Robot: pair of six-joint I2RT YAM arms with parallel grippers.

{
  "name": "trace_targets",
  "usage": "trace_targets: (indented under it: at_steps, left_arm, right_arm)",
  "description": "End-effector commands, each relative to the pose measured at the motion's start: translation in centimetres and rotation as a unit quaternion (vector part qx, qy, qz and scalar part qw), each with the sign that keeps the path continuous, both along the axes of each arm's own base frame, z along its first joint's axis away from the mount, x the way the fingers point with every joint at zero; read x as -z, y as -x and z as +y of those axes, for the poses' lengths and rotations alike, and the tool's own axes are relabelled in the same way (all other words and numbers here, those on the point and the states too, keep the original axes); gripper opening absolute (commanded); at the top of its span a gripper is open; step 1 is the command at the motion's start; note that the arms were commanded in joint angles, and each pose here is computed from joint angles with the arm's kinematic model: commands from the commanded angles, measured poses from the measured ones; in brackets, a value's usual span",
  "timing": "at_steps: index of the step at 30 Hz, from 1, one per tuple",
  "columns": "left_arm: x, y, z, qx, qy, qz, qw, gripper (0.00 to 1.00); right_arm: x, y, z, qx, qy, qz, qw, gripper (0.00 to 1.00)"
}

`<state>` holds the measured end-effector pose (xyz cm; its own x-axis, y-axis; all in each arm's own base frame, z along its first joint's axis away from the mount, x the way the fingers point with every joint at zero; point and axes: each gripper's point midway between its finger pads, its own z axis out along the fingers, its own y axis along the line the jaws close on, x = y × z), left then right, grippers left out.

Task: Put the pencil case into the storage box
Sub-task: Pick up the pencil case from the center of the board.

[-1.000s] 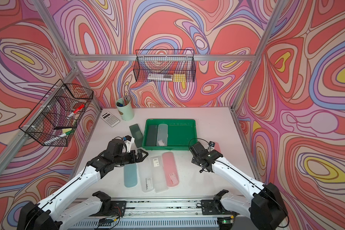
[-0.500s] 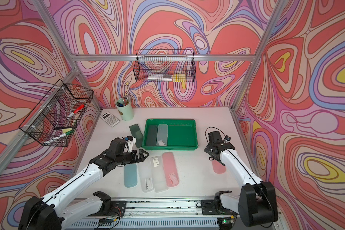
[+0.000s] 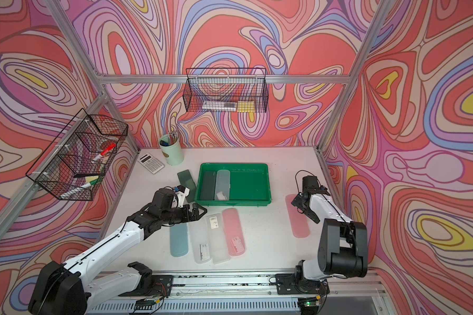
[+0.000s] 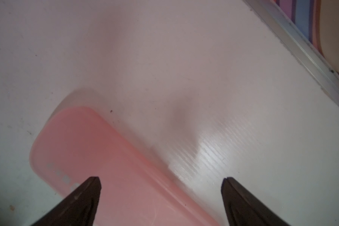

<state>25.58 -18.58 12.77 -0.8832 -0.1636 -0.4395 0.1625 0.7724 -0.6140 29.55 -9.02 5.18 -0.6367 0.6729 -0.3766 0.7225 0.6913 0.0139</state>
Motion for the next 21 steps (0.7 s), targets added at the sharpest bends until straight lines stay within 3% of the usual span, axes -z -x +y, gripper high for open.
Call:
trace_targets:
  at_steps: [1, 9, 21]
  left_arm:
    - [-1.7, -0.3, -0.5, 0.006, 0.017, -0.025, 1.0, 0.99]
    - [-2.0, -0.3, -0.7, 0.007, 0.024, -0.024, 0.999, 0.99]
    - [-1.6, -0.2, -0.6, 0.004, 0.023, -0.021, 1.0, 0.99]
  right_arm:
    - [0.8, -0.4, -0.4, -0.004, -0.021, -0.013, 1.0, 0.98]
    - [3.5, -0.3, 1.4, 0.007, -0.09, -0.025, 0.996, 0.97]
    - [3.9, 1.0, 5.6, 0.002, -0.193, -0.073, 0.978, 0.92]
